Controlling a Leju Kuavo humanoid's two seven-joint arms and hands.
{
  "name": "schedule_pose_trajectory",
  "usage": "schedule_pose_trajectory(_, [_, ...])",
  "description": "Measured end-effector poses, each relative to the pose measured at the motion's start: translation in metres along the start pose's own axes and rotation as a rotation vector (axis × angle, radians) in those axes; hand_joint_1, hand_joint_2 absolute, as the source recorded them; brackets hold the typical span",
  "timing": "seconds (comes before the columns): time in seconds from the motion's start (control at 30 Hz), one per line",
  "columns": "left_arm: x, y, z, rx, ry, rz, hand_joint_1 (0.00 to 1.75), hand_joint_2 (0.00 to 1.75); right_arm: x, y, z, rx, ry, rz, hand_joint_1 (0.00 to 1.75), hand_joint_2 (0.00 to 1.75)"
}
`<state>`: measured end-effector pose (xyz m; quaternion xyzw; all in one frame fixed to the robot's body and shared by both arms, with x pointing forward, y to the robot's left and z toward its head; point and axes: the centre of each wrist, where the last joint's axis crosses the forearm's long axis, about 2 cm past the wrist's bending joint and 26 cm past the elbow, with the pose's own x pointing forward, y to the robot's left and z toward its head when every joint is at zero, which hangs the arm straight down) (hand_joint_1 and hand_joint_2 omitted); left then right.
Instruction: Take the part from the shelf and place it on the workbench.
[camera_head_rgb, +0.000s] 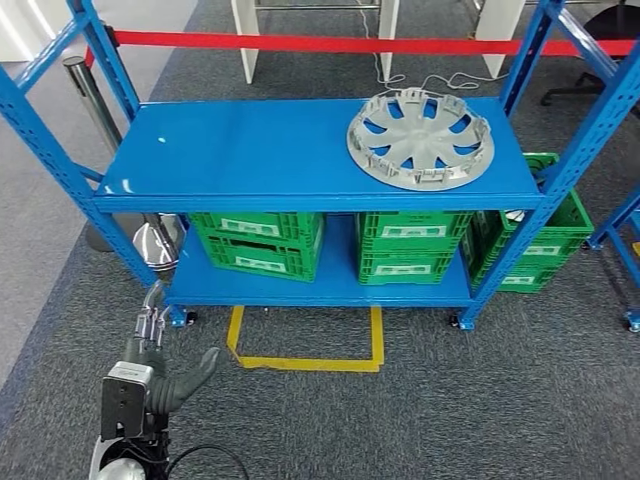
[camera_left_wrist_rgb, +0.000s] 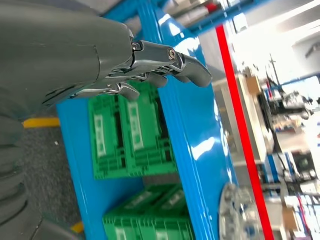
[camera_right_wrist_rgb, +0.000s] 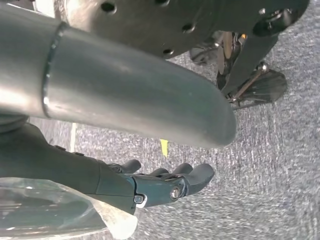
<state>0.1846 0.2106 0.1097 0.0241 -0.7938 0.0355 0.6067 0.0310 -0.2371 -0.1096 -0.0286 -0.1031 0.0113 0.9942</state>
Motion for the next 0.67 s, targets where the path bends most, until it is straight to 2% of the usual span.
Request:
schedule_pose_trajectory(0.17, [0.0003, 0.0000, -0.0014, 0.000, -0.003, 0.001, 0.00, 1.75, -0.0015, 0.0014, 0.0004, 0.003, 0.002, 0.000, 0.00, 0.00])
schedule_pose_trajectory(0.3, [0.0005, 0.0003, -0.0029, 0.002, 0.000, 0.006, 0.00, 0.00, 0.0010, 0.0013, 0.0001, 0.003, -0.009, 0.008, 0.00, 0.00])
schedule_pose_trajectory(0.37, [0.0000, 0.0012, -0.0025, 0.004, 0.006, 0.008, 0.00, 0.00, 0.0019, 0.0011, 0.0000, -0.002, -0.012, 0.015, 0.00, 0.00])
schedule_pose_trajectory(0.4, [-0.0001, 0.0013, -0.0025, 0.005, 0.007, 0.009, 0.00, 0.44, 0.0011, 0.0010, 0.0001, -0.005, -0.009, 0.018, 0.00, 0.00])
schedule_pose_trajectory(0.5, [0.0001, 0.0017, -0.0034, 0.009, 0.007, 0.012, 0.00, 1.75, 0.0001, 0.0004, 0.0001, -0.014, 0.002, 0.017, 0.00, 1.31])
schedule_pose_trajectory(0.53, [0.0000, 0.0021, -0.0042, 0.011, 0.007, 0.014, 0.00, 1.75, 0.0011, 0.0002, 0.0000, -0.016, 0.003, 0.013, 0.00, 1.75])
schedule_pose_trajectory(0.57, [-0.0007, 0.0026, -0.0054, 0.013, 0.008, 0.015, 0.00, 1.75, 0.0018, 0.0001, -0.0001, -0.018, 0.004, 0.008, 0.00, 1.75])
schedule_pose_trajectory(0.63, [-0.0066, 0.0045, -0.0068, 0.014, 0.031, 0.011, 0.00, 0.87, 0.0009, -0.0002, -0.0001, -0.019, 0.010, -0.004, 0.00, 1.75])
schedule_pose_trajectory(0.67, [-0.0087, 0.0050, -0.0072, 0.013, 0.039, 0.008, 0.00, 0.58, 0.0001, -0.0002, 0.0000, -0.019, 0.012, -0.006, 0.00, 1.75])
